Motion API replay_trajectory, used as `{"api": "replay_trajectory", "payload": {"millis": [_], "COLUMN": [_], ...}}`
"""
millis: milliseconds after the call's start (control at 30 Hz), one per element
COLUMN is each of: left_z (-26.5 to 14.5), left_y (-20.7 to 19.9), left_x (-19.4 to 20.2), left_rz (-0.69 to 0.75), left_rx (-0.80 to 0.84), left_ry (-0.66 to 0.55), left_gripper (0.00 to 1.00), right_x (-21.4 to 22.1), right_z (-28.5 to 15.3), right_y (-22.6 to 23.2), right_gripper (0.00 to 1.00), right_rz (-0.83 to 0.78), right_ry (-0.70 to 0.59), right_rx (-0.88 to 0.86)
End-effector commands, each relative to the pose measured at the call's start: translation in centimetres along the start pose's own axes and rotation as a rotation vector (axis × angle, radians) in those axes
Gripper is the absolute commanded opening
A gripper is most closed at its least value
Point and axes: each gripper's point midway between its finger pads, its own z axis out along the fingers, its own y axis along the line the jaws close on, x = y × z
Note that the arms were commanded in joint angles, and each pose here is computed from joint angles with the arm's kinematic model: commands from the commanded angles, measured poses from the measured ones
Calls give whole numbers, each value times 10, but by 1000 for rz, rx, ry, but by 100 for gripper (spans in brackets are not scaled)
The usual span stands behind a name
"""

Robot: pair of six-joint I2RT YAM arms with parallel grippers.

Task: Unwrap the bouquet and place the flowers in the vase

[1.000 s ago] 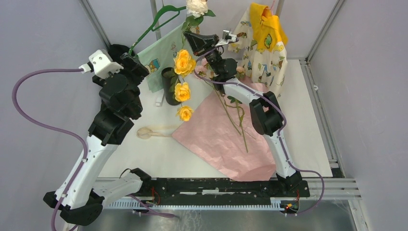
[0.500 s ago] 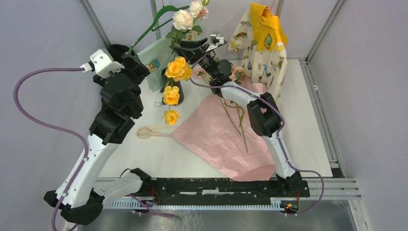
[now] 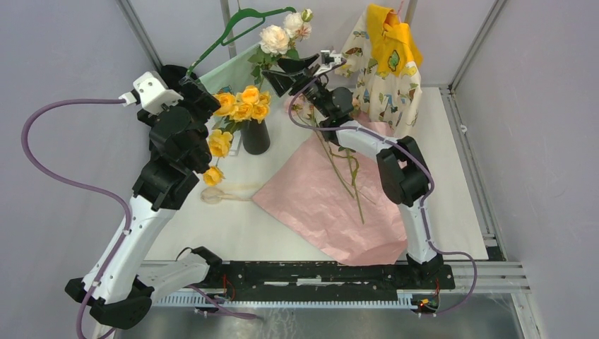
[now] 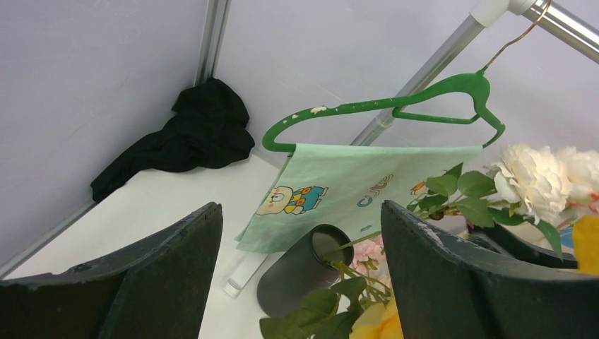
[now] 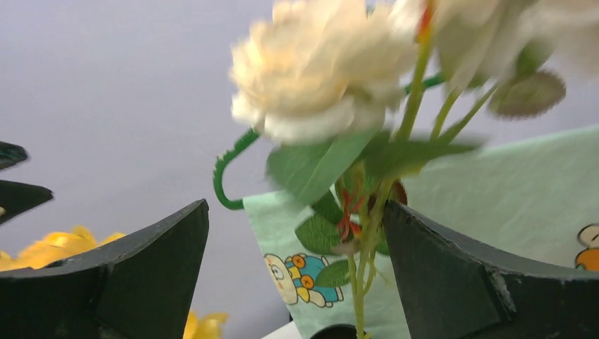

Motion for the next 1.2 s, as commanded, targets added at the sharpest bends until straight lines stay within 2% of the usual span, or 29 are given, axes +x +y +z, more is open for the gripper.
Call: {"api": "replay_trajectory", "payload": {"millis": [0, 233, 433, 600, 733, 833, 967, 1167], "left_z": [1, 2, 4, 7, 9, 8, 9, 10], "left_y": [-1, -2, -3, -8, -9, -8, -6, -1], "left_x": [-11, -12, -13, -8, -6, -7, -7, -7], "left_rz": [-15, -9, -7, 4, 10, 11, 17, 2], "left_rx": [-10, -16, -17, -18, -18, -24, -33, -76], "left_ry": [-33, -36, -39, -31, -25, -28, -31, -40], "left_gripper": [88, 88, 88, 88, 88, 88, 88, 88], "right_x": [-85, -110, -104, -97, -88, -72, -54, -22], "right_z": [-4, -33, -83, -65, -36, -27, -39, -88], "right_y": [41, 33, 10, 9, 10, 4, -10, -28], "right_gripper": [98, 98, 98, 97, 88, 85, 86, 87], "right_rz": [-52, -82, -179, -180, -92, -29, -10, -114], "right_ry": [-159, -138, -42, 28, 29, 37, 73, 213], "right_rx": [-85, -27, 110, 51, -37, -60, -6, 142]}}
